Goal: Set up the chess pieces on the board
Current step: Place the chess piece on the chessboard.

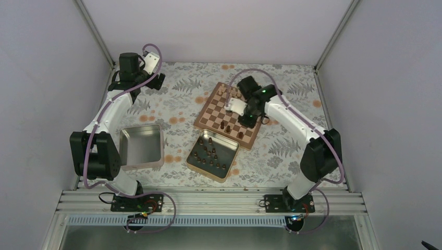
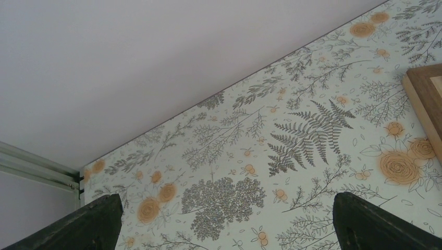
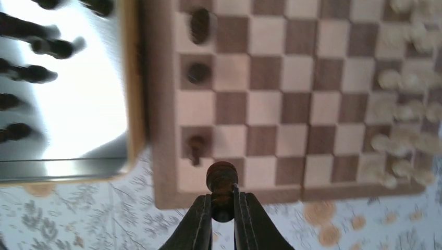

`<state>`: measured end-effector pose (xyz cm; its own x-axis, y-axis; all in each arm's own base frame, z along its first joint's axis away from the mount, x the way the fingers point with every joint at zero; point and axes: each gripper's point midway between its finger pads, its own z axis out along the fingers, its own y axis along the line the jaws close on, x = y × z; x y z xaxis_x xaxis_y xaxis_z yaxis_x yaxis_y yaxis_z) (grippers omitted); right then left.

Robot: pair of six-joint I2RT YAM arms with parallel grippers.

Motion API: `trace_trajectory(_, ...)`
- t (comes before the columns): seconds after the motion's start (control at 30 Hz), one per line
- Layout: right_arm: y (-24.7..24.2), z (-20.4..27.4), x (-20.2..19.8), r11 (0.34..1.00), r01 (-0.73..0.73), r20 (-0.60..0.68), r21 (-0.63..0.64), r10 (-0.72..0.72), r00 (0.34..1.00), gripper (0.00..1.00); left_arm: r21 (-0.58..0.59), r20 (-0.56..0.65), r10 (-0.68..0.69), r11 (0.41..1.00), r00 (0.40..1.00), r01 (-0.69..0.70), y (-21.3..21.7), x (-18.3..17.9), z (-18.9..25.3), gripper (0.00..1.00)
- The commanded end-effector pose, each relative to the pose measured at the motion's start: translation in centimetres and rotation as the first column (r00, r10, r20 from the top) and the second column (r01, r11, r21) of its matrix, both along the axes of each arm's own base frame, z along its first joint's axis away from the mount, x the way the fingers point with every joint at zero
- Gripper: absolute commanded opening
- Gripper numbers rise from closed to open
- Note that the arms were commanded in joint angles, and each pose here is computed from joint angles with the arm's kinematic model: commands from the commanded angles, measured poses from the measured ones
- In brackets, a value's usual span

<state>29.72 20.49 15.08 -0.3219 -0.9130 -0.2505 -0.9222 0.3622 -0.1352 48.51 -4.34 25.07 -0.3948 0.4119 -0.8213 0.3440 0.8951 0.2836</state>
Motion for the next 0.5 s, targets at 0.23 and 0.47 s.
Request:
trace_trajectory(0.23, -5.1, -3.9, 1.6, 0.994, 0.069, -0.073, -0.08, -0.075, 0.994, 0.1, -0.009, 0.055, -0.002, 1.0, 0.998, 0.002, 0.0, -0.2, 2.4, 1.0)
trace_trajectory(0.47, -5.5, -6.9, 1.1, 0.994, 0.08, -0.133, -0.08, -0.09, 0.987, 0.1, -0.012, 0.048, -0.005, 1.0, 0.999, 0.006, -0.1, 0.1, 2.3, 1.0)
